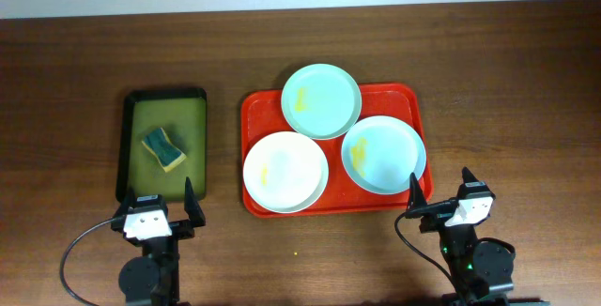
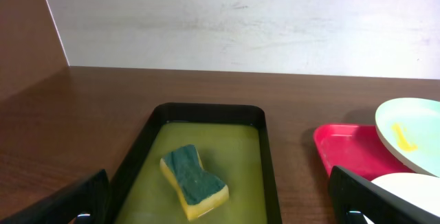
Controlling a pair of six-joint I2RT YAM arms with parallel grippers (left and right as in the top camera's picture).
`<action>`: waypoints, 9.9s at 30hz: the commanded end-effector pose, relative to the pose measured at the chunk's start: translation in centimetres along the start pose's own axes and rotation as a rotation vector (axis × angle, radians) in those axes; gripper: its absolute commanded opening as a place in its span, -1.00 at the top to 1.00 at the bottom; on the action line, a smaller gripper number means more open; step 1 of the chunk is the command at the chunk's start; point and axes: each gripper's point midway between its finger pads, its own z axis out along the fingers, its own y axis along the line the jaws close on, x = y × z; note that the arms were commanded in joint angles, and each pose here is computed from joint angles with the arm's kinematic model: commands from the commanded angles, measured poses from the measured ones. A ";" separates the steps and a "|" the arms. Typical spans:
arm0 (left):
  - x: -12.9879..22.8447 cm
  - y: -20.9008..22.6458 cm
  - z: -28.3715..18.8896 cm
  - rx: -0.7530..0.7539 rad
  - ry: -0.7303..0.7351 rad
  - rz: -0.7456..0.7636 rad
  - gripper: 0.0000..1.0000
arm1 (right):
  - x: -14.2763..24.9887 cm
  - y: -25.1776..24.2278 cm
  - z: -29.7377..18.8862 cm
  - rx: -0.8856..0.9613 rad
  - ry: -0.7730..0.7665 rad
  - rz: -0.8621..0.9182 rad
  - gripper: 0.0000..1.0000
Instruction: Clean dirty plates on tray and stack at the side
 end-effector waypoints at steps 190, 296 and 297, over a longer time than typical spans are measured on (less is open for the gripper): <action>-0.3 3.0 15.5 -0.233 0.910 -0.298 1.00 | 0.3 -0.3 0.0 0.013 0.005 0.001 -0.97; -3.7 -8.3 2.2 -0.078 0.975 -0.078 -0.98 | -4.8 7.9 -2.5 -0.530 -0.015 0.707 -0.97; -3.7 -8.4 2.2 -0.077 0.975 -0.078 -0.98 | -6.5 7.5 -2.7 -0.531 -0.084 0.750 -0.97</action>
